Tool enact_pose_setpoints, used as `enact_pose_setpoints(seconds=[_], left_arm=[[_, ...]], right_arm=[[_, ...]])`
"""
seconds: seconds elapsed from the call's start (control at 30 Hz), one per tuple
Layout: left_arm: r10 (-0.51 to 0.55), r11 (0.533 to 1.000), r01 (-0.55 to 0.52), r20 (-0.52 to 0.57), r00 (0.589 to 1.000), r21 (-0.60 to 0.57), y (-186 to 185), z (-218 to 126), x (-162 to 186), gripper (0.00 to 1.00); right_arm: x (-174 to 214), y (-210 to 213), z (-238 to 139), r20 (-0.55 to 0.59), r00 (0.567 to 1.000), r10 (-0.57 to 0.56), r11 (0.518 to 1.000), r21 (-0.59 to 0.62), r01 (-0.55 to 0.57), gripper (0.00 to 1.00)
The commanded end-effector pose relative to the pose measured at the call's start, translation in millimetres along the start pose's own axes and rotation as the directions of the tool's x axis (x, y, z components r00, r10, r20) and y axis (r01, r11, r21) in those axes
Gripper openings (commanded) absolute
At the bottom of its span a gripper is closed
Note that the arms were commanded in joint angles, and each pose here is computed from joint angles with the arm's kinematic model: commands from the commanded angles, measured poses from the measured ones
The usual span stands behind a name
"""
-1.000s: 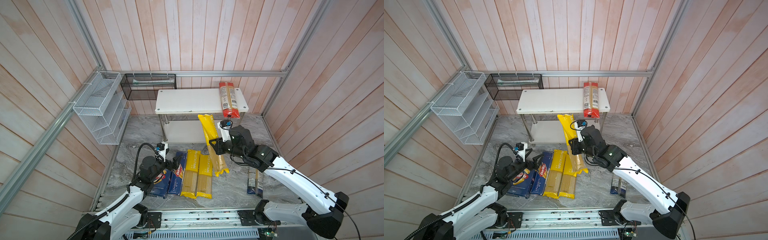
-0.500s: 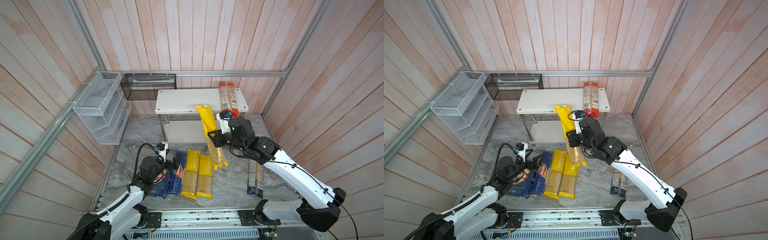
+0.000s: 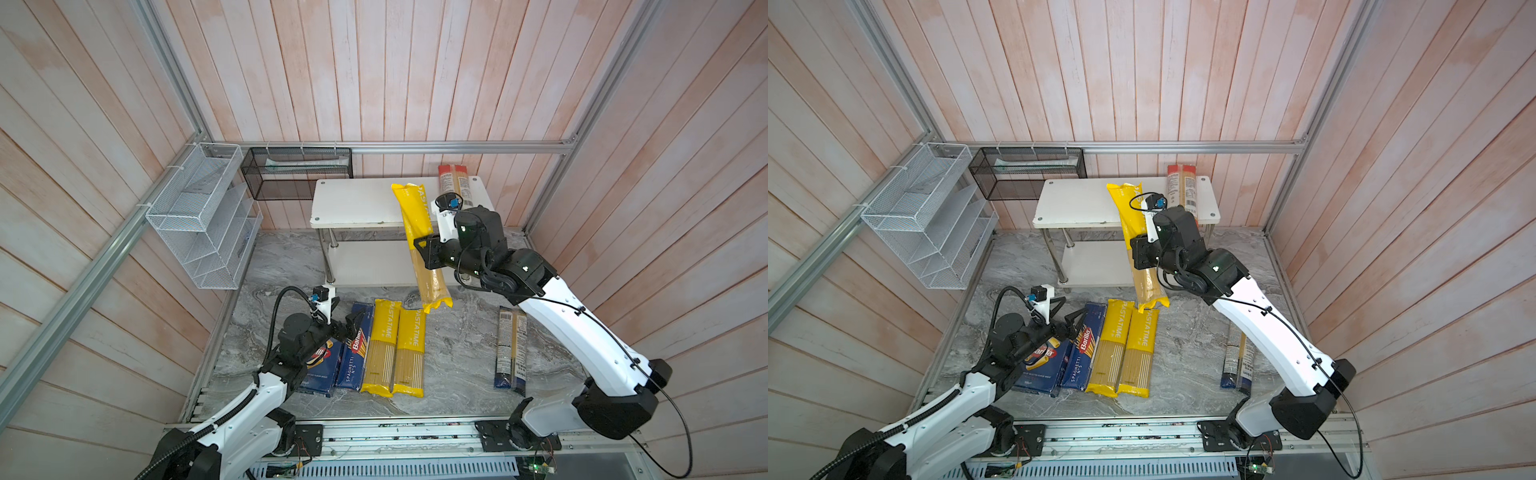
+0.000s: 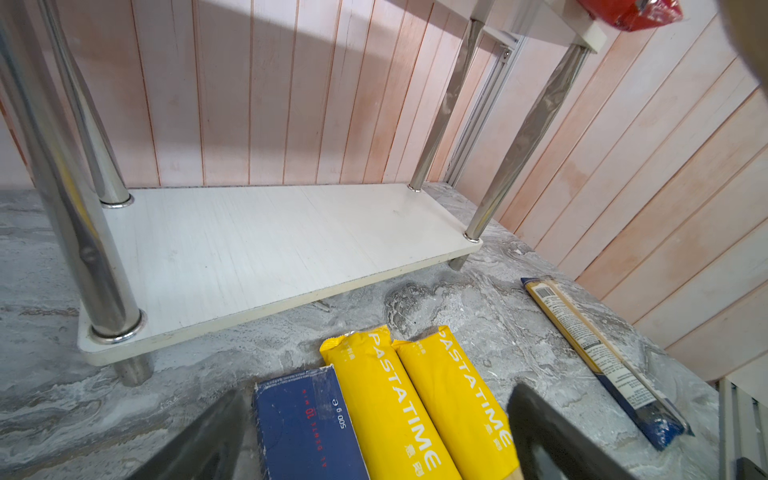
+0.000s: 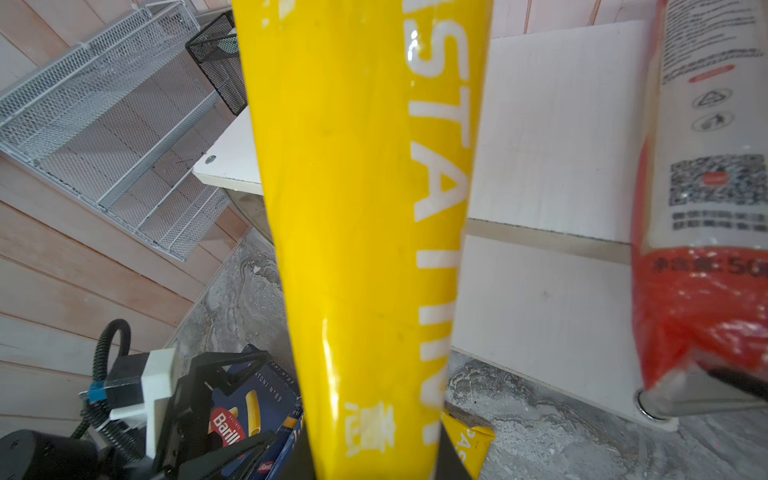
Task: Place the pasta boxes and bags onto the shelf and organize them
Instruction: 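Carry the hanging yellow bag up over the shelf top with the right gripper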
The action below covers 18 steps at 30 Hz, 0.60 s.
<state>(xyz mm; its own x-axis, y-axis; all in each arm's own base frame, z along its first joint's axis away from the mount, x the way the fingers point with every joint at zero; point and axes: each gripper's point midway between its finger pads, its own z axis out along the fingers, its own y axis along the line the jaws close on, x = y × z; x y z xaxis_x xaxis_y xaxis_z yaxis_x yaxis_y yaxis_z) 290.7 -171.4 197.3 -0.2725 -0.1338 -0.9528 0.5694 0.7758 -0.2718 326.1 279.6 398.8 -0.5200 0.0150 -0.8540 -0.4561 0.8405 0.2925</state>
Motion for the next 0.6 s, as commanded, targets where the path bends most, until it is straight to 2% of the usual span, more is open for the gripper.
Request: enact_pose_setpoints(seconds=[0.0,0.57], left_arm=[[0.01,1.0,-0.01,0.006,1.0,0.0,-1,-3,3,1.0],[0.008,1.0,-0.008,-0.017,1.0,-0.003,1,1,7,1.0]], right_arm=[[-57,7,-20,0.16,0.987,-0.007,0.999,-0.045,0.014,0.07],[-118,-12,2,0.22,0.975,-0.005,0.998,-0.065,0.02,0.07]])
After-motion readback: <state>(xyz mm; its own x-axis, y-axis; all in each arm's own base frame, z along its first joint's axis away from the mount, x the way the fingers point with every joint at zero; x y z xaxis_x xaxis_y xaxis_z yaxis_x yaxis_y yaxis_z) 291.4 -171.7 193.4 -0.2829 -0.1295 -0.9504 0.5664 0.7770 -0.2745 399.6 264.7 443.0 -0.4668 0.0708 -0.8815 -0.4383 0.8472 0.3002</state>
